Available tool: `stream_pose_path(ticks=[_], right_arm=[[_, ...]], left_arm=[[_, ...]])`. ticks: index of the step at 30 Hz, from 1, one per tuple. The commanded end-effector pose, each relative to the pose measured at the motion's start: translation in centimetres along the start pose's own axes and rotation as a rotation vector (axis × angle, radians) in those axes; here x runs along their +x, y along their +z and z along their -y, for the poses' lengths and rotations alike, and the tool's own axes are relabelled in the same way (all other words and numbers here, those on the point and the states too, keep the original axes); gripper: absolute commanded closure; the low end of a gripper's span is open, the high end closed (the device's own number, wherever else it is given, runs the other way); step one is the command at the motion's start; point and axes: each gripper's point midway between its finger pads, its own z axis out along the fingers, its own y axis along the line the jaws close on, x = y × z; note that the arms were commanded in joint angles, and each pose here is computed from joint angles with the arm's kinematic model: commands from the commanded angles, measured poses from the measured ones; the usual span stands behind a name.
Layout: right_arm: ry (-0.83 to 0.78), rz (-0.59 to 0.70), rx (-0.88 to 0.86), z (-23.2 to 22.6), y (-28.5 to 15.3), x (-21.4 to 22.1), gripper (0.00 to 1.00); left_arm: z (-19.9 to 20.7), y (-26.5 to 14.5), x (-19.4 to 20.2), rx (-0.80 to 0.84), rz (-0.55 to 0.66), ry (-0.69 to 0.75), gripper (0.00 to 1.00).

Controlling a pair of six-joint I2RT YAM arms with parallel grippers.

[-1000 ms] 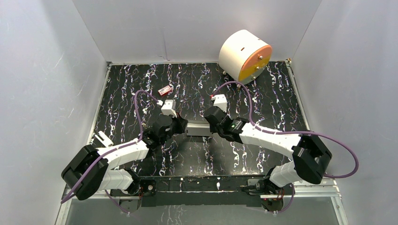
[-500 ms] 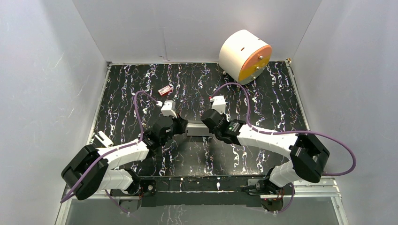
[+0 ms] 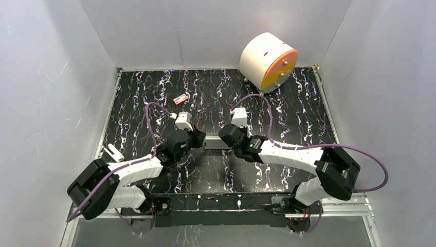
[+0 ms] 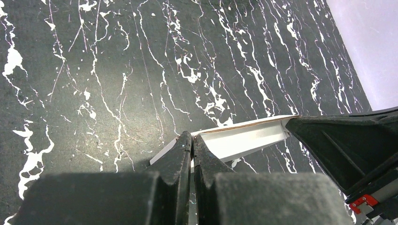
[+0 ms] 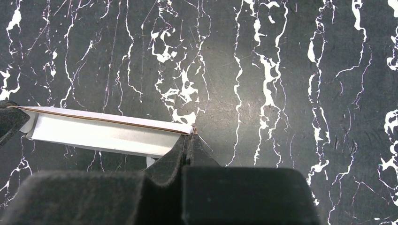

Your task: Fold the paper box

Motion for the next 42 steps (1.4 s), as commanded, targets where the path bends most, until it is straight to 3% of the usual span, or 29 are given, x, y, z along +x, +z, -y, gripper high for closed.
stream_pose_path(ticks=[1, 24, 32, 38, 42], right_arm=[[-0.003, -0.07, -0.08, -2.1, -0.1, 2.9, 1.0], [-0.013, -0.004, -0.186, -2.6, 0.2, 5.6, 1.0], [0.004, 0.015, -0.244, -3.5, 0.2, 6.0, 1.0], [-0.011, 0.024, -0.276, -4.6, -0.2, 6.1, 1.0], [0.005, 0.037, -0.263, -3.7, -0.7, 5.9, 1.0]], left_arm=[[1.8, -0.2, 0.0, 0.057, 0.0, -0.032, 1.0], [-0.5, -1.7, 6.5, 0.048, -0.087, 0.087, 1.0], [1.5, -1.5, 7.9, 0.068, -0.113, -0.068, 1.0], [2.5, -0.9, 8.5, 0.05, -0.1, -0.028, 1.0], [1.4, -1.8, 8.3, 0.028, -0.066, -0.08, 1.0]])
